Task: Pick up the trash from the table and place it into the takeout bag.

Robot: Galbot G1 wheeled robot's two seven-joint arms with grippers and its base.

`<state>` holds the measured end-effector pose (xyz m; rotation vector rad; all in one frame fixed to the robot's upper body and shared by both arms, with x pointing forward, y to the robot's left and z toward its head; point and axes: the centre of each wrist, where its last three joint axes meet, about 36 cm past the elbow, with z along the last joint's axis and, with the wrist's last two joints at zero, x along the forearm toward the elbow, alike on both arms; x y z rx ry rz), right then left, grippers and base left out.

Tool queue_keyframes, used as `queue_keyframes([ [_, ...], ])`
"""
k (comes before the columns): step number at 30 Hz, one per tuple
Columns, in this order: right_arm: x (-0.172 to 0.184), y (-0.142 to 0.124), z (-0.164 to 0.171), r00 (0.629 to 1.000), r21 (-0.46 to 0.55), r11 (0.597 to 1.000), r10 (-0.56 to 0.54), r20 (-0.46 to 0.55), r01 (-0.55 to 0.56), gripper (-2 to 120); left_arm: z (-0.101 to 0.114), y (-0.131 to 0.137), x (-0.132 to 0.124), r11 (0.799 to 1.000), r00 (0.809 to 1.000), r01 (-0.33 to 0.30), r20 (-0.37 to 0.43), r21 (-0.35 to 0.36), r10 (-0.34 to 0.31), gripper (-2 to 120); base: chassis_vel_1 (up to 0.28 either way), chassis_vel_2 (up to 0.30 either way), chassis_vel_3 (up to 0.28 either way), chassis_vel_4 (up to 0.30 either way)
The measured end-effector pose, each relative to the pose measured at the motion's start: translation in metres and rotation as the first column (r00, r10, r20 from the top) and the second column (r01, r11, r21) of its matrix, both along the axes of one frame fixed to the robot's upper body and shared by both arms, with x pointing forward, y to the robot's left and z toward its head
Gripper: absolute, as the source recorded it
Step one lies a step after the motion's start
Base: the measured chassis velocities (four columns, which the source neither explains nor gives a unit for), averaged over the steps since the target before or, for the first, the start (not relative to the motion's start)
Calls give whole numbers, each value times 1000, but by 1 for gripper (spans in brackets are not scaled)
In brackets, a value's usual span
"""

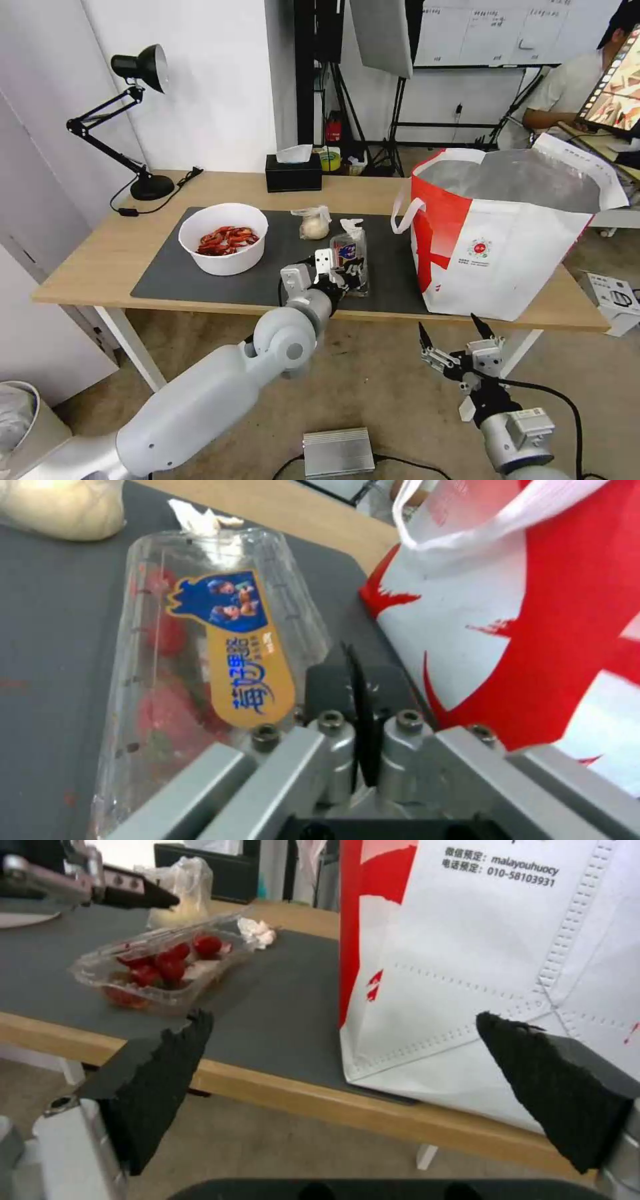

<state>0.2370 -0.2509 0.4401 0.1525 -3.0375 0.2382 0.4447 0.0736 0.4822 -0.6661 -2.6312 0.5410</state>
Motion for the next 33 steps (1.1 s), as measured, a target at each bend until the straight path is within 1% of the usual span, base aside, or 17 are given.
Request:
queue_keyframes([
  [3, 1, -1, 0, 1000, 6, 1000, 0, 1, 0, 100, -3, 0, 0, 1000, 1000, 2, -1, 13, -2, 0, 0, 0, 0, 0],
  [9, 6, -2, 3, 1000, 107, 994, 8, -23, -5, 100, -11, 1, -2, 999, 1000, -4, -11, 33, 4, 0, 0, 0, 0, 0],
  [10, 6, -2, 3, 1000, 107, 994, 8, -23, -5, 100, -11, 1, -2, 999, 1000, -4, -11, 33, 4, 0, 0, 0, 0, 0],
  [12, 8, -2, 6, 999, 173, 985, 13, -41, -6, 100, -13, 2, -3, 999, 1000, -6, -15, 34, 7, 0, 0, 0, 0, 0],
  [13, 9, -3, 9, 998, 230, 973, 16, -54, -3, 100, -14, 2, -4, 999, 1000, -7, -17, 35, 8, 0, 0, 0, 0, 0],
  [15, 10, -3, 10, 998, 256, 967, 17, -59, -2, 100, -15, 2, -4, 999, 1000, -7, -18, 36, 8, 0, 0, 0, 0, 0],
  [16, 13, -2, 13, 997, 325, 946, 22, -73, 3, 100, -16, 2, -5, 999, 1000, -7, -19, 37, 8, 0, 0, 0, 0, 0],
  [18, 14, -2, 13, 997, 342, 940, 23, -76, 4, 100, -16, 2, -5, 999, 1000, -7, -19, 38, 8, 0, 0, 0, 0, 0],
  [21, 21, -2, 19, 995, 475, 880, 38, -90, 9, 100, -18, 0, -7, 999, 1000, -2, -21, 42, 3, 0, 0, 0, 0, 0],
  [23, 22, -2, 20, 995, 489, 872, 40, -91, 9, 100, -18, 0, -8, 999, 1000, -1, -22, 42, 2, 0, 0, 0, 0, 0],
  [24, 26, -1, 22, 995, 551, 834, 48, -89, 9, 100, -20, -3, -8, 999, 1000, 5, -24, 44, -4, 0, 0, 0, 0, 0],
  [26, 31, -1, 26, 995, 629, 778, 56, -82, 8, 100, -21, -8, -8, 999, 1000, 16, -24, 48, -15, 0, 0, 0, 0, 0],
  [27, 31, -1, 26, 995, 629, 778, 56, -82, 8, 100, -21, -8, -8, 999, 1000, 16, -24, 48, -15, 0, 0, 0, 0, 0],
  [28, 34, -1, 28, 995, 651, 759, 59, -79, 7, 100, -21, -10, -7, 999, 1000, 20, -23, 50, -19, 0, 0, 0, 0, 0],
  [30, 41, -2, 32, 995, 714, 700, 64, -73, 7, 100, -22, -14, -7, 998, 999, 29, -22, 55, -28, 0, 0, 0, 0, 0],
  [31, 41, -2, 32, 995, 714, 700, 64, -73, 7, 100, -22, -14, -7, 998, 999, 29, -22, 55, -28, 0, 0, 0, 0, 0],
  [33, 46, -3, 35, 995, 754, 657, 65, -77, 16, 100, -22, -20, -5, 997, 999, 41, -22, 60, -39, 0, 0, 0, 0, 0],
])
